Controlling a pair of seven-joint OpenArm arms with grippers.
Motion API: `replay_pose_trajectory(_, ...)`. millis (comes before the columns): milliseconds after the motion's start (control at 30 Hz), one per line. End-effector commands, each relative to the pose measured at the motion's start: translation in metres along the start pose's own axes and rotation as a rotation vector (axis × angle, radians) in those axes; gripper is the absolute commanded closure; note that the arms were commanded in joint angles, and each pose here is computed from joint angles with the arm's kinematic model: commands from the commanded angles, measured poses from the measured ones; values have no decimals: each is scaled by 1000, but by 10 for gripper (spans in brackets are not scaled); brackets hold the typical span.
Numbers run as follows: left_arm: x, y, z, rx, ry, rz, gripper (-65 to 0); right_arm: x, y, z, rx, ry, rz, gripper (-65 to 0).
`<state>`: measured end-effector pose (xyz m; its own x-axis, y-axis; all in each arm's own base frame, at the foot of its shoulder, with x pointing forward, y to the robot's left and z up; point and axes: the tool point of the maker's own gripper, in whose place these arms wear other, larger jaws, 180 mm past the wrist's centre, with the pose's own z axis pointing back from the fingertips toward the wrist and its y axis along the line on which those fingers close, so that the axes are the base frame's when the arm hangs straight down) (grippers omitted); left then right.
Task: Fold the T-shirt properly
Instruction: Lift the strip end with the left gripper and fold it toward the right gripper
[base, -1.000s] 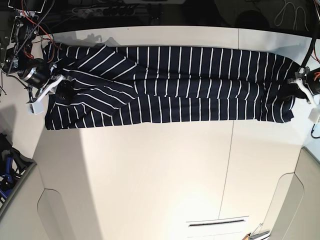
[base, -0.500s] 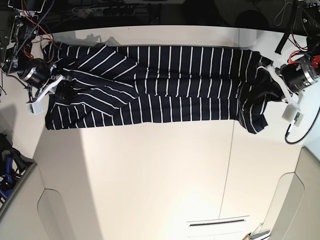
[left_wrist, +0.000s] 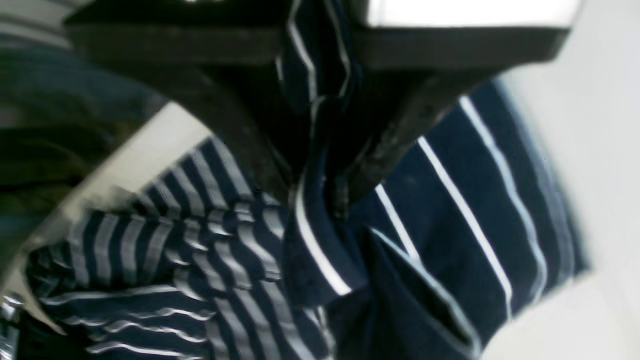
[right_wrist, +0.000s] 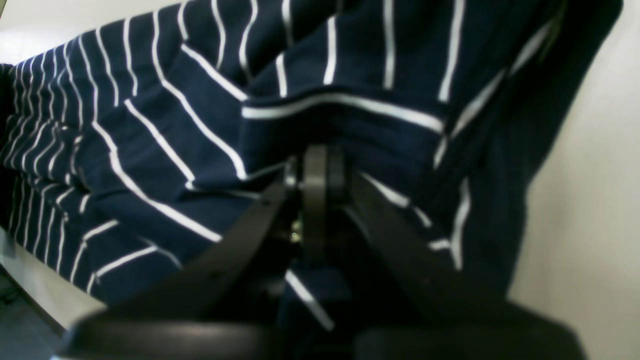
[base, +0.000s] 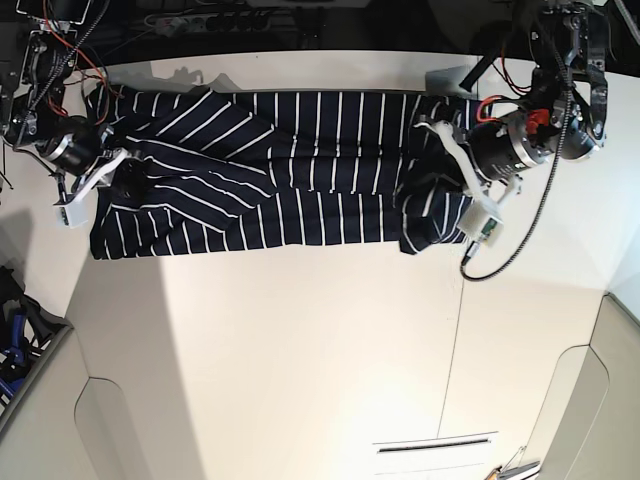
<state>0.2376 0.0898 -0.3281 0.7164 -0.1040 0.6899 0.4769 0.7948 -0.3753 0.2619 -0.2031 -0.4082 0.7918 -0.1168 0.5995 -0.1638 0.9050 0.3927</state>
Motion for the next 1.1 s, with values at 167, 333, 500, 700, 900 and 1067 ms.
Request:
replay_pose_trajectory(167, 21, -35, -24, -64, -81, -35, 0, 13, -1, 5, 0, -33, 17, 0)
replay_pose_trajectory(333, 31, -46, -44, -98, -105, -12, 0, 12, -1, 5, 0, -31, 16, 0)
replay_pose_trajectory(500, 31, -48, -65, -125, -108, 68, 0, 9, -1, 5, 0, -17, 16, 0)
replay_pose_trajectory(700, 28, -61, -79, -163, -111, 135, 0, 9, -1, 5, 2, -18, 13, 0)
replay_pose_trajectory(900, 38, -67, -79, -190, -166, 124, -322, 9, -1, 5, 2, -15, 14, -2)
replay_pose_trajectory(1067, 39, -80, -81, -239, -168, 127, -331, 9, -1, 5, 2, -15, 14, -255)
